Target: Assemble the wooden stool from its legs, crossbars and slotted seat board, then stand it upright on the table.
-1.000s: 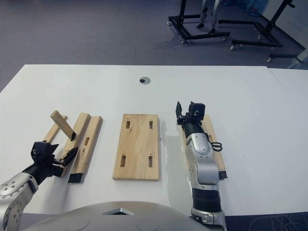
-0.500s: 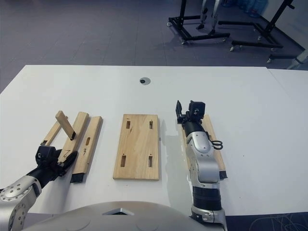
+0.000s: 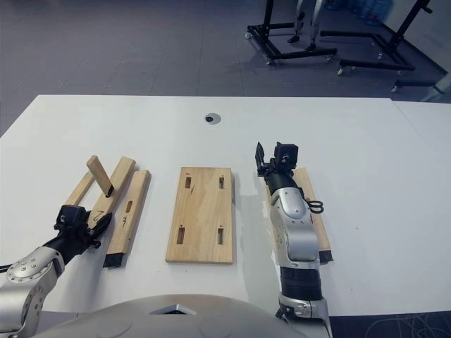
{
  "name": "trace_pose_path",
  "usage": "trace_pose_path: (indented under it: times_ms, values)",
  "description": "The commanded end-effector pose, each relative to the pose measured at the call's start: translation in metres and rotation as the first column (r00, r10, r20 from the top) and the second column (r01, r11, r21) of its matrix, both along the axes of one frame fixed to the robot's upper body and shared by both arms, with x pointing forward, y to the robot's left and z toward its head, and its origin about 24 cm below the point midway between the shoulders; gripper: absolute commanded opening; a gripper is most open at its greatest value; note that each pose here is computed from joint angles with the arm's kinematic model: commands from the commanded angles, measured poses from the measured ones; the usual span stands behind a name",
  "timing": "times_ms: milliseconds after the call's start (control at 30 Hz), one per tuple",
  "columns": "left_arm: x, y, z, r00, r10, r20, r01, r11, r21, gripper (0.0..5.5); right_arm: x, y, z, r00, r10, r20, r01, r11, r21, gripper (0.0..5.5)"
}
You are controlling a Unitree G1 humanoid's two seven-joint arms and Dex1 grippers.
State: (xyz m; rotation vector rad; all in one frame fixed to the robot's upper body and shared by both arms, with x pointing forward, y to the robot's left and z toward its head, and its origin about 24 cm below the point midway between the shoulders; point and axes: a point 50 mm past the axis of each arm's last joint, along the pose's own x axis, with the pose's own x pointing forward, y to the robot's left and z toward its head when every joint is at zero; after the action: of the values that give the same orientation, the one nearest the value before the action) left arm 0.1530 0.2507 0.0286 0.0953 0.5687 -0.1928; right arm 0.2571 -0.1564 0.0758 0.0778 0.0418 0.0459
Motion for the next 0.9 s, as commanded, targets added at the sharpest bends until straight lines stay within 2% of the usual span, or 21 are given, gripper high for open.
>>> trace_pose_path:
  times_ms: [33,133,233,333,433,500,567,633,667,767,833,900]
  values:
    - [0.028,0.003,0.007,0.997,0.034,0.065,-0.029,0.997,-0.070,2.04,0.007,0.001,0.007,0.999,0.000,0.033,0.000,1.000,0.004,2.69]
    - [0.052,-0.003,0.021,0.980,0.104,0.171,-0.064,0.972,-0.227,2.04,0.014,-0.001,0.010,0.998,-0.010,0.058,0.008,1.000,0.025,2.69]
    - [0.059,-0.025,0.036,0.961,0.088,0.262,0.024,0.918,-0.397,2.04,0.020,0.002,0.017,0.995,0.038,0.095,-0.047,0.995,0.094,2.69]
    - [0.064,-0.061,0.065,0.892,-0.163,0.422,0.359,0.821,-0.443,2.04,0.020,0.017,0.040,0.942,0.270,0.197,-0.313,0.921,0.232,2.69]
    - [0.077,-0.079,0.081,0.828,-0.242,0.505,0.513,0.692,-0.508,2.04,0.004,0.035,0.073,0.733,0.559,0.387,-0.677,0.655,0.336,2.69]
    - [0.075,-0.091,0.085,0.754,-0.396,0.524,0.643,0.609,-0.465,2.04,-0.013,0.040,0.092,0.538,0.682,0.495,-0.843,0.426,0.330,2.69]
    - [0.081,-0.093,0.089,0.704,-0.453,0.547,0.705,0.535,-0.466,2.04,-0.025,0.039,0.103,0.392,0.720,0.573,-0.917,0.256,0.307,2.69]
    - [0.087,-0.091,0.098,0.677,-0.447,0.585,0.734,0.471,-0.490,2.04,-0.028,0.043,0.105,0.304,0.751,0.586,-0.945,0.162,0.282,2.69]
    - [0.088,-0.093,0.100,0.664,-0.449,0.597,0.746,0.446,-0.494,2.04,-0.028,0.045,0.105,0.277,0.765,0.582,-0.951,0.134,0.278,2.69]
    - [0.091,-0.087,0.109,0.650,-0.434,0.624,0.759,0.411,-0.504,2.04,-0.029,0.050,0.105,0.232,0.783,0.577,-0.959,0.087,0.269,3.30]
    - [0.092,-0.082,0.111,0.658,-0.414,0.629,0.751,0.413,-0.514,2.04,-0.028,0.049,0.099,0.260,0.792,0.553,-0.955,0.127,0.267,3.66]
    - [0.089,-0.084,0.115,0.650,-0.413,0.638,0.760,0.387,-0.523,2.04,-0.023,0.045,0.089,0.344,0.786,0.513,-0.933,0.227,0.278,3.69]
